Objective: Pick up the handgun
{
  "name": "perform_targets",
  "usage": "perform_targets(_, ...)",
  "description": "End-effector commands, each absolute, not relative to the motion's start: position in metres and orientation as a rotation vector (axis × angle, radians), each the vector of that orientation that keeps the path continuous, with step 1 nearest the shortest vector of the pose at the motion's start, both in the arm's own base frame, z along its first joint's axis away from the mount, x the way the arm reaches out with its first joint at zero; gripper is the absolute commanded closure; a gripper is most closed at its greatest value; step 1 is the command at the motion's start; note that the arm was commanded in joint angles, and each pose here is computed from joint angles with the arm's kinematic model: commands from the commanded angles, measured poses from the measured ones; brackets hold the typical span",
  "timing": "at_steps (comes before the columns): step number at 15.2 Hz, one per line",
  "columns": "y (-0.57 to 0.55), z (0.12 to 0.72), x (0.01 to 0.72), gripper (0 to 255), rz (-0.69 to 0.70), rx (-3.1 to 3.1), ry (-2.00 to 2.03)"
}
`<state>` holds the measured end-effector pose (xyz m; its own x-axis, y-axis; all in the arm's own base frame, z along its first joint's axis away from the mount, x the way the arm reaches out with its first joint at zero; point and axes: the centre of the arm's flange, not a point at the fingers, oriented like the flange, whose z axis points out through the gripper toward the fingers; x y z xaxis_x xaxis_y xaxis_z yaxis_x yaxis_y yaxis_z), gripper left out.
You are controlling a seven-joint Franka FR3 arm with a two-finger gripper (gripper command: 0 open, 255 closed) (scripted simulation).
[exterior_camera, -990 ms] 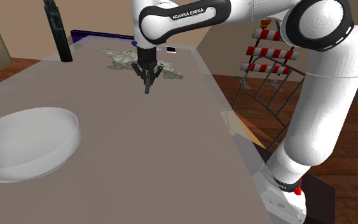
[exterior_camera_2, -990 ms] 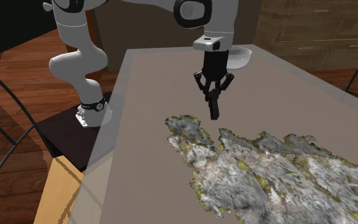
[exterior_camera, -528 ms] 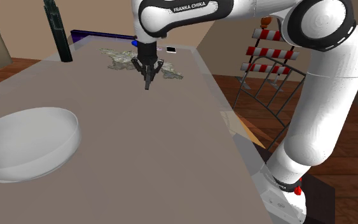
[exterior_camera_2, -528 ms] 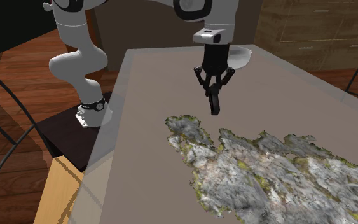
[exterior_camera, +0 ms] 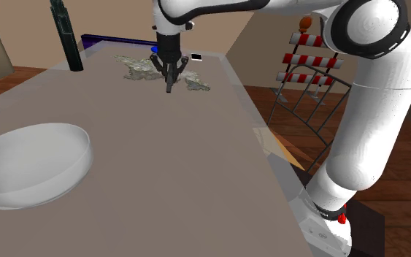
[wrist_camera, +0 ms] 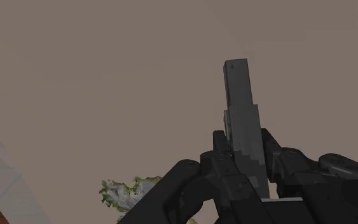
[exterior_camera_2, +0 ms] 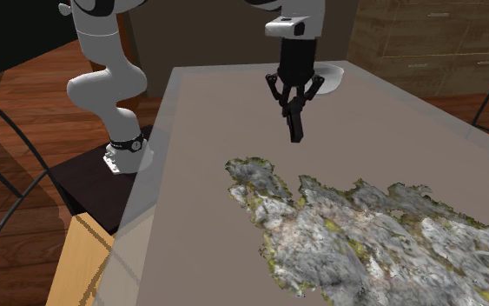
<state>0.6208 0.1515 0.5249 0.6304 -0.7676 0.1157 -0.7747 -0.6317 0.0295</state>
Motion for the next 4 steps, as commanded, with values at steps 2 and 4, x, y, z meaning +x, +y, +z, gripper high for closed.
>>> perform_targets(2,0.1511,0.5416,0.6213,255,0.141,2.767,-1.311)
perform_targets(4,0.1511,0.5424,0.6213,255,0.141,2.767,-1.311)
